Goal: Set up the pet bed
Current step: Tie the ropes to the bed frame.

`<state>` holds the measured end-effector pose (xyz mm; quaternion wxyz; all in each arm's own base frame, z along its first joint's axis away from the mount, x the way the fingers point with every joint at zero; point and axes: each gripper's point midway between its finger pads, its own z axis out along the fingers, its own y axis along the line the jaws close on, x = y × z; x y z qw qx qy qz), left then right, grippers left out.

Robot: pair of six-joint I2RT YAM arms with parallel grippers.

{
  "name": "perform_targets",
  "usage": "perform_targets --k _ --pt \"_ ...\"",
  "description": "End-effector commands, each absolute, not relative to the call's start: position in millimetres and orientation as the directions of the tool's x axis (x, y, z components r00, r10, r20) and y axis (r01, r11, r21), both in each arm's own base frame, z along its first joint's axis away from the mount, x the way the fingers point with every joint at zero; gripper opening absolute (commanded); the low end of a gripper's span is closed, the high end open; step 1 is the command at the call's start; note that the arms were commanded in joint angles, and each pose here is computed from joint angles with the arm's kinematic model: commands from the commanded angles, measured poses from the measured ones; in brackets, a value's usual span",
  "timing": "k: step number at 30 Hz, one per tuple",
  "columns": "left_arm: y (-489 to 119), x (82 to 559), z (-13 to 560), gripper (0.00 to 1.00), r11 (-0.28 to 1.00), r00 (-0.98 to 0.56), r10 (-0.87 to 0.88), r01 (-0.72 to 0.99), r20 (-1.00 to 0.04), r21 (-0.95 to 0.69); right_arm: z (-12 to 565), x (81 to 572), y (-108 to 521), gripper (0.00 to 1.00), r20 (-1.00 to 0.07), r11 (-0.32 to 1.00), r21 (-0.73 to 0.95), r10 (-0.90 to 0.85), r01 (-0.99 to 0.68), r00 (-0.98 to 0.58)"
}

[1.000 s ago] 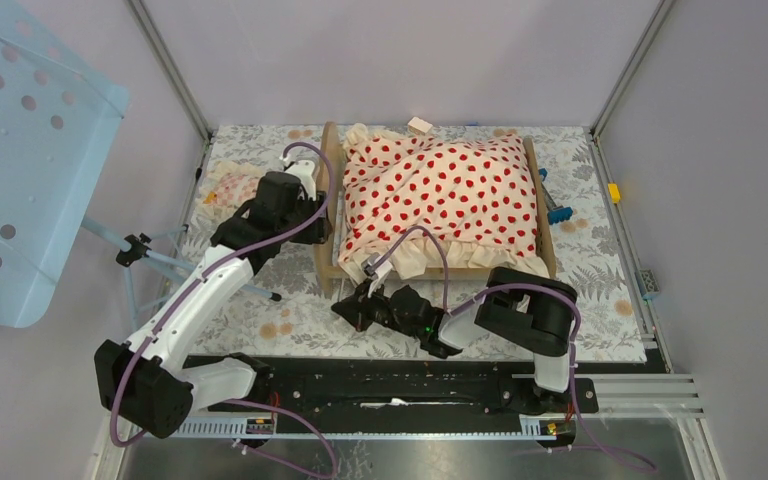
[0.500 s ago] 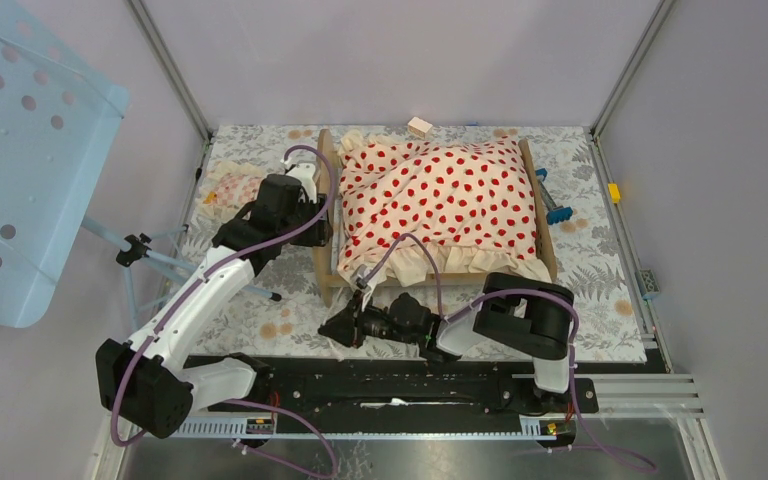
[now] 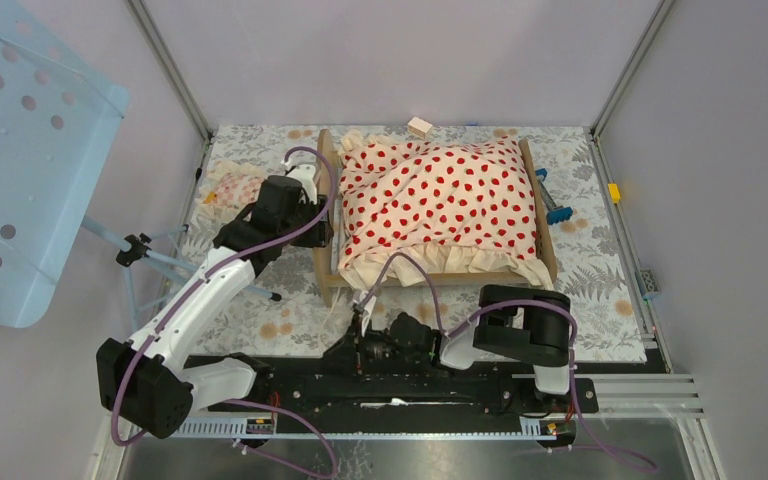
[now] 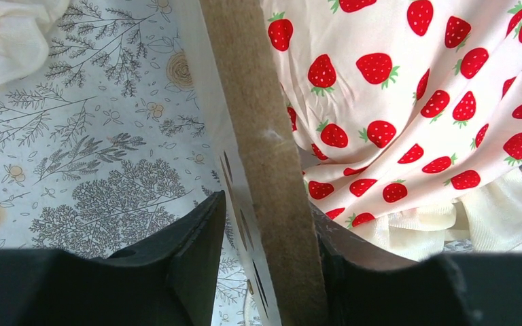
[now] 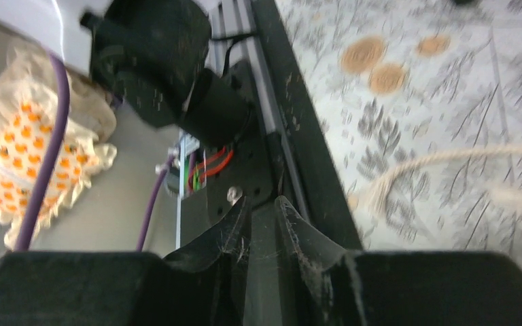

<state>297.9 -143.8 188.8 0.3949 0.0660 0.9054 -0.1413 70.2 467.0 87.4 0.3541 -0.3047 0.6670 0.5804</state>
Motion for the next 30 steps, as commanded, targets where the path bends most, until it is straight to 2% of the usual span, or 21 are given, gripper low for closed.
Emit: perform_targets --k 1,5,10,15,21,28,30 --pt "-140.7 303.9 195.5 0.44 0.953 -0.645 -0.016 0.220 -0.764 -0.206 94.5 47.8 452.5 0.26 -0.851 0.124 0.520 -0.006 -0.845 -0.525" --pt "-141.3 304.4 193.8 0.44 0.953 -0.648 -0.018 0.219 -0.762 -0.209 85.7 51.5 429.0 0.30 -0.866 0.233 0.484 -0.009 -0.843 -0.500" --pt "-141.8 306.3 191.8 0.45 0.954 -0.649 -0.021 0.215 -0.761 -0.209 76.1 88.7 396.6 0.38 -0.883 0.468 0.425 0.026 -0.775 -0.469" --pt "-139.2 315.5 187.9 0.42 0.962 -0.656 -0.028 0.187 -0.755 -0.199 64.5 127.7 373.9 0.41 -0.907 0.701 0.281 -0.029 -0.656 -0.420" --pt "-139.5 335.8 183.8 0.41 0.962 -0.665 -0.035 0.180 -0.746 -0.205 61.5 159.1 348.8 0.39 -0.916 0.819 0.203 -0.034 -0.537 -0.399" --pt "-142.9 355.9 189.4 0.41 0.956 -0.659 -0.028 0.201 -0.752 -0.212 77.4 217.8 317.3 0.35 -0.931 0.890 0.162 -0.005 -0.425 -0.365" --pt "-144.4 357.1 195.7 0.44 0.954 -0.650 -0.029 0.210 -0.759 -0.216 81.8 235.1 309.4 0.35 -0.936 0.905 0.146 -0.004 -0.399 -0.351"
